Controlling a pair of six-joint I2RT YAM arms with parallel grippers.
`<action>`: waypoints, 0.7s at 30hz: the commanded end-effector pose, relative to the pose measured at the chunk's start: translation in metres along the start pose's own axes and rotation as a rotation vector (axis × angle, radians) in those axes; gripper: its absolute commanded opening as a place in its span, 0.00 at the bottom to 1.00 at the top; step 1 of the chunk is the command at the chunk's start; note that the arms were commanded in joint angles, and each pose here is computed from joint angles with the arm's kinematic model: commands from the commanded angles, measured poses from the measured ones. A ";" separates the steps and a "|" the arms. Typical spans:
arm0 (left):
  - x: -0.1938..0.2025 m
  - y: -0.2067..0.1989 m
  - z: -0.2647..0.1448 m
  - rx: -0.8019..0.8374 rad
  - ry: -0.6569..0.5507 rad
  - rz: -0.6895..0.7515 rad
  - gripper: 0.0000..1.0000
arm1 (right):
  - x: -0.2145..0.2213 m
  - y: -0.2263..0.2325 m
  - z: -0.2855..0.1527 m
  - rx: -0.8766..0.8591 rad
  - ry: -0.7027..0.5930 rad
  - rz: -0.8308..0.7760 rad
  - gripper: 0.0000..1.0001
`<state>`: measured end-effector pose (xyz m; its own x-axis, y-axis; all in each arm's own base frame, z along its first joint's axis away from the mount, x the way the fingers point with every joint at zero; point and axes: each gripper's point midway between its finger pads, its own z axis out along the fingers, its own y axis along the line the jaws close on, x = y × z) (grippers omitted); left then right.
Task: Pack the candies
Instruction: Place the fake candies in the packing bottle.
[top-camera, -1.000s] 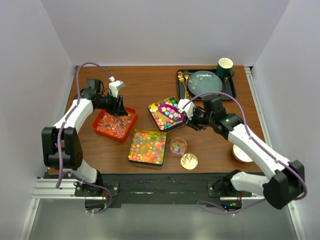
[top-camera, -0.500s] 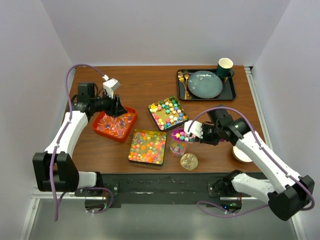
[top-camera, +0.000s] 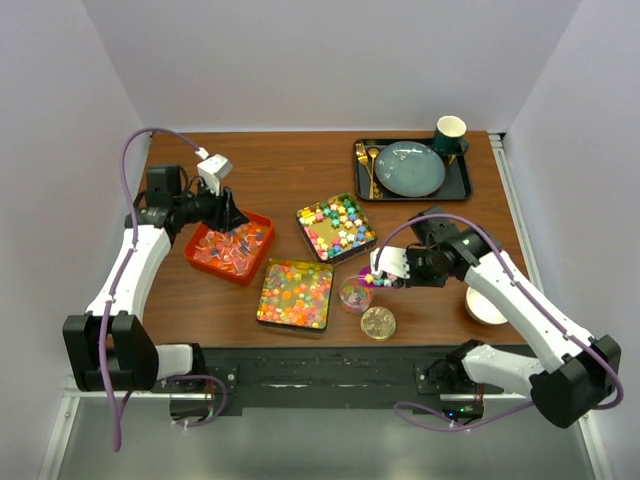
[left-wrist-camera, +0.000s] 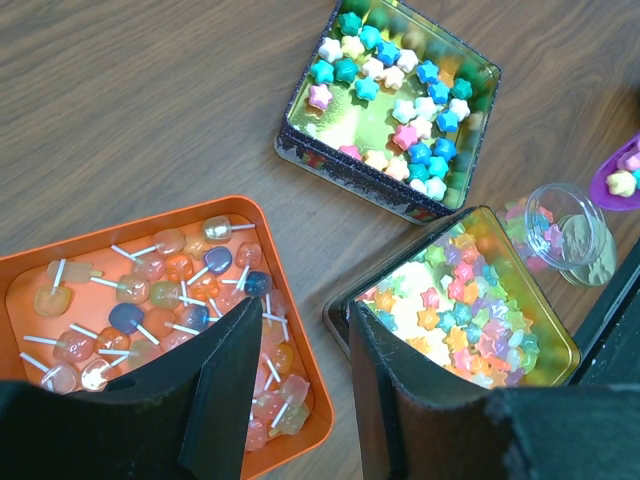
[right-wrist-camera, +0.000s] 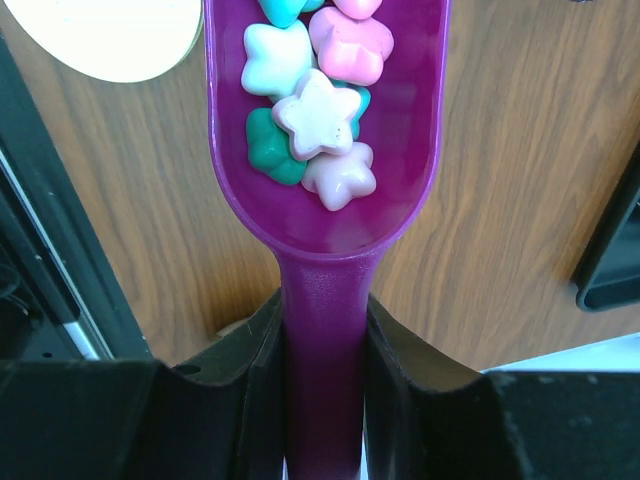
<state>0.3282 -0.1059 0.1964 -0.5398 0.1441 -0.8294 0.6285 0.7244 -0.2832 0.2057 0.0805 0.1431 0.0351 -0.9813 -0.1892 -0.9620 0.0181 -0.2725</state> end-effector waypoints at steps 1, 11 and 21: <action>-0.012 -0.003 -0.006 0.002 -0.052 0.027 0.45 | 0.002 -0.016 -0.008 0.044 0.047 -0.058 0.00; -0.004 0.000 -0.006 -0.008 -0.049 0.004 0.45 | -0.003 -0.016 -0.001 0.038 0.146 -0.145 0.00; 0.000 -0.005 -0.005 0.008 -0.060 -0.009 0.46 | -0.010 -0.026 -0.008 0.081 0.267 -0.200 0.00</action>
<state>0.3212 -0.1042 0.1849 -0.5596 0.1186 -0.8202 0.6066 0.7329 -0.3079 0.2187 0.0902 0.1375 0.1720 -0.9819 0.0788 -0.9378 -0.1877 -0.2919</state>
